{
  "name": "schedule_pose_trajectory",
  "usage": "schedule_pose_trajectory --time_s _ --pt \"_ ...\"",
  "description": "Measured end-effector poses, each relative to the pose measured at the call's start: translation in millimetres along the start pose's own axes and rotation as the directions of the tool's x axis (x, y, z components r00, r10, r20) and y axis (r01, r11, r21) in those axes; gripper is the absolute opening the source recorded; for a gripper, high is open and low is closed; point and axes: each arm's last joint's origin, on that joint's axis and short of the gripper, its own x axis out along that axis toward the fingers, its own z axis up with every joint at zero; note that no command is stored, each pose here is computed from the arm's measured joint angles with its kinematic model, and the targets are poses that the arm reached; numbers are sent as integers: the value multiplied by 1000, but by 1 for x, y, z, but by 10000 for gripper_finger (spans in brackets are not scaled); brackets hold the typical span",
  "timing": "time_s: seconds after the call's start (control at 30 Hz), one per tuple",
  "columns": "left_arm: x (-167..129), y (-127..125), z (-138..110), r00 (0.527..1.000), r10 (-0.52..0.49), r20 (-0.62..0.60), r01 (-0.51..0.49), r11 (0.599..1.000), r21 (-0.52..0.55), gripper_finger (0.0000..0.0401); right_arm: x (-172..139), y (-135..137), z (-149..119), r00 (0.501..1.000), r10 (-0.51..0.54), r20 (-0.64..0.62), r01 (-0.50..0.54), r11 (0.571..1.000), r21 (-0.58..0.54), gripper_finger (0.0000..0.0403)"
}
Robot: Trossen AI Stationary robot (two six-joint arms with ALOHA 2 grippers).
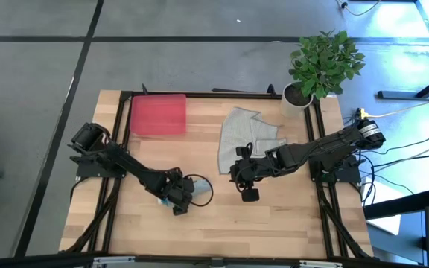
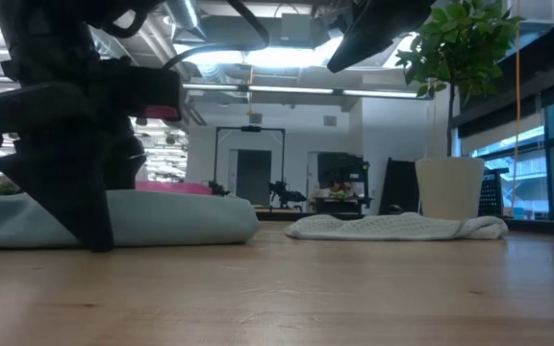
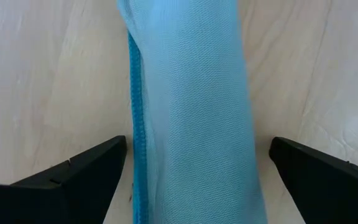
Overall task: Roll microfiber towels into tight, uniform cylinder then place into a basket
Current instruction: Put the blue towel into the pink bin
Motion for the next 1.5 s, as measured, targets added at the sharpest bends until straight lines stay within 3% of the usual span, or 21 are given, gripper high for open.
schedule_pose_trajectory --time_s 0.27,0.93,1.17,1.37,1.5 --pt "0 0 -1 1000 5 -5 -5 1000 -2 325 0 0 0 1000 0 0 0 1000 0 127" --pt "1 3 -2 999 29 -19 -29 999 -22 18 0 0 0 1000 0 0 0 1000 0 126" --pt "-5 7 2 1000 -6 -20 5 999 -46 18 0 0 0 1000 0 -1 0 1000 0 126" --pt "-36 22 13 998 -46 45 50 995 -90 13 0 0 0 1000 0 0 0 1000 0 126" --pt "-58 42 18 996 -2 86 13 992 -122 12 0 0 0 1000 0 3 0 1000 1 126"
